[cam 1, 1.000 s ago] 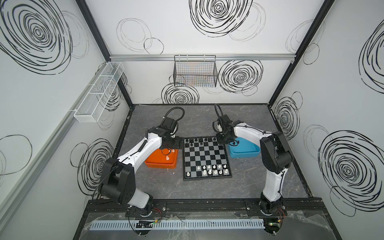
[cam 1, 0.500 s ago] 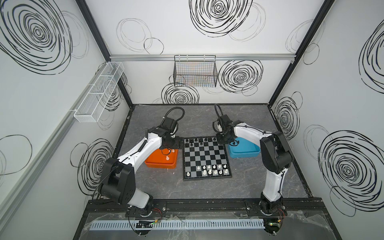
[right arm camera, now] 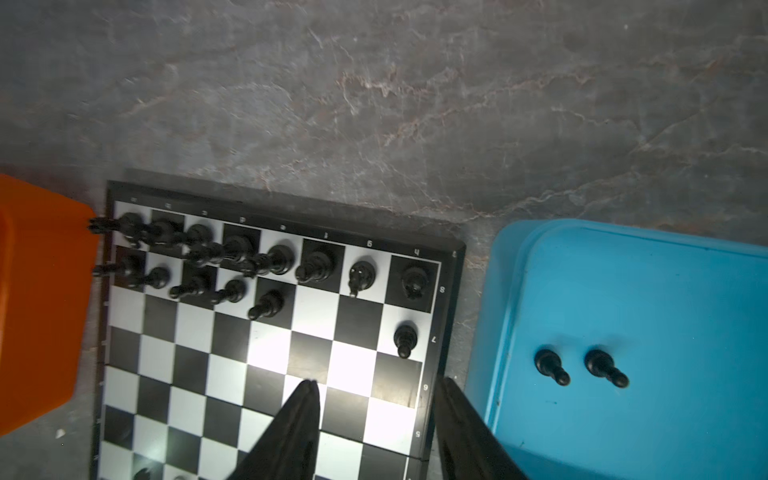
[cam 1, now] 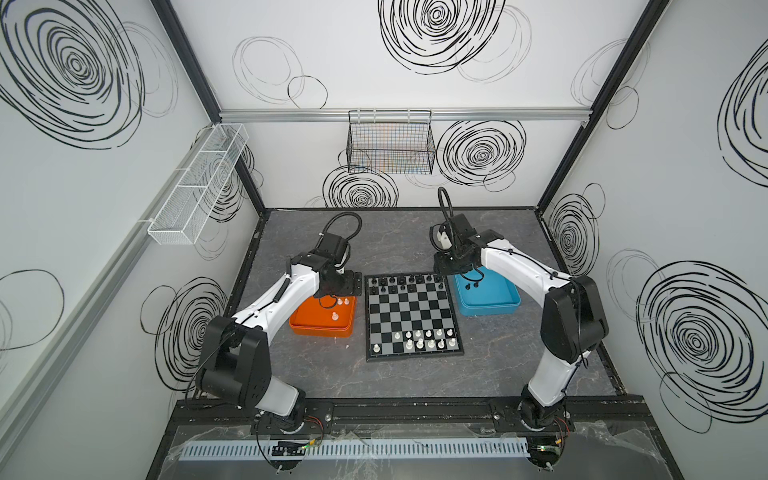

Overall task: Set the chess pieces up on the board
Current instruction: 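Open right gripper and return it over blue tray while left gripper lowers into orange tray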

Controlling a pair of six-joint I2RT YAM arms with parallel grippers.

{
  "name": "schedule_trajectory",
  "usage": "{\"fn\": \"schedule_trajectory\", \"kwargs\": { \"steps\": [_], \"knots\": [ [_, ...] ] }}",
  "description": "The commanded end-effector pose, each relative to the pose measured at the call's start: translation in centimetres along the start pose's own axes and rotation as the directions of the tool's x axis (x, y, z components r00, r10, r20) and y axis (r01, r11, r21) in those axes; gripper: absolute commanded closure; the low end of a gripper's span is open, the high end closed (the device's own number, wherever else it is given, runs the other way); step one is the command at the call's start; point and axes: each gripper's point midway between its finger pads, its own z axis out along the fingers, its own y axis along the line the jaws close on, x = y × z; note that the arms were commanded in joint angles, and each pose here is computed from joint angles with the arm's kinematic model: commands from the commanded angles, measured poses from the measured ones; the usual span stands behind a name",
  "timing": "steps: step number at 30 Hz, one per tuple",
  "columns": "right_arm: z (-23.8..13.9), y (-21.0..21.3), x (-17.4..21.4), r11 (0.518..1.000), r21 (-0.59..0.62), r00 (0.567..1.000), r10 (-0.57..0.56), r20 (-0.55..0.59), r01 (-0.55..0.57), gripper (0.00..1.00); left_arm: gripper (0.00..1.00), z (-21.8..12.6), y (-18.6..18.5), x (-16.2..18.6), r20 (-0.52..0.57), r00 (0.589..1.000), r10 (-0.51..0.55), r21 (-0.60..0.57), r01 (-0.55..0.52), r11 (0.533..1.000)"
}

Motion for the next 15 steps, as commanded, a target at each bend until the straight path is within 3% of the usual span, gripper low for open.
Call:
{"fn": "schedule_trajectory", "kwargs": {
  "steps": [1, 3, 6, 15],
  "knots": [
    [-2.0, -0.5, -2.1, 0.998, -0.063, 0.998, 0.006, 0.067, -0.001, 0.38, 0.03, -0.5, 2.0, -0.6, 0.017, 0.999, -0.028, -0.034, 0.029, 0.999],
    [-2.2, -1.2, -2.6, 0.997, -0.073, 0.997, 0.016, 0.081, -0.011, 0.27, 0.02, -0.4, 3.0, -0.8, 0.020, 0.999, -0.046, -0.044, 0.047, 0.998],
    [-2.2, -2.5, -3.2, 0.997, -0.067, 0.996, 0.034, 0.084, -0.029, 0.19, 0.00, -0.1, 4.2, -0.8, 0.023, 0.998, -0.061, -0.054, 0.062, 0.997],
    [-1.9, -4.3, -3.4, 0.997, -0.061, 0.994, 0.062, 0.089, -0.057, 0.14, 0.16, 2.6, 5.8, -1.9, 0.027, 0.999, -0.046, -0.061, 0.047, 0.997]
  ]
}}
